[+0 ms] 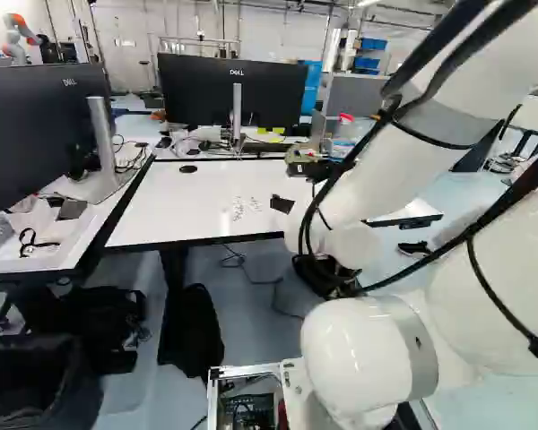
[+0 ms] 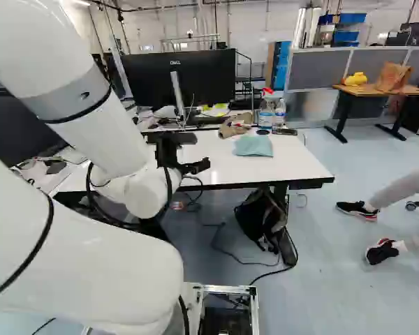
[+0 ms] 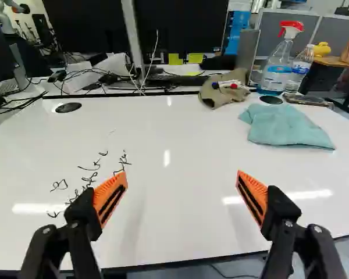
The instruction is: Clean the table with the green towel
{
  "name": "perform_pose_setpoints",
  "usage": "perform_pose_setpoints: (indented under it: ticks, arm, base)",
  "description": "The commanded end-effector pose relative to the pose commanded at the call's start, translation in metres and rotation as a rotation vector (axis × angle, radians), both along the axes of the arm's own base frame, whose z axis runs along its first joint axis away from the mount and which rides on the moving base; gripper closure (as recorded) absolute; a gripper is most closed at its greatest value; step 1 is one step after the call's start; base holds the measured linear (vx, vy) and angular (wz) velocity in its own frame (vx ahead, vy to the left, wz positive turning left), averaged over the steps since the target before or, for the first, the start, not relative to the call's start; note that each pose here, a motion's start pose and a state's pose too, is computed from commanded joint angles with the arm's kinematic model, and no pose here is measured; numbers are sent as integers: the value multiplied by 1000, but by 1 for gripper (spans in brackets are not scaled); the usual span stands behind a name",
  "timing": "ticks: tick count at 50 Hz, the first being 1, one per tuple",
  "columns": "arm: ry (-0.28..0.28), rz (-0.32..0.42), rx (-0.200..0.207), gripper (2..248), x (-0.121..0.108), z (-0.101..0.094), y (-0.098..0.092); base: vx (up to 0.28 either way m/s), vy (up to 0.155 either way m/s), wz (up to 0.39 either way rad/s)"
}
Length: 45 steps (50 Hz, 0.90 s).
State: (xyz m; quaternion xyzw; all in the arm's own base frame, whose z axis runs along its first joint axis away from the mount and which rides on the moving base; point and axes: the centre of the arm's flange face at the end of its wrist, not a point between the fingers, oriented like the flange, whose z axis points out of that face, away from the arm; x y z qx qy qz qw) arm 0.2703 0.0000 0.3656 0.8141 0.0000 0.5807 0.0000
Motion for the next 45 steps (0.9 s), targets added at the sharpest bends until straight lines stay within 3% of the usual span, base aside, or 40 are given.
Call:
perform_pose_setpoints:
  ticks: [45]
  arm:
    - [-113,-169,-10,3,65,52,-57]
  base:
    - [0,0,0]
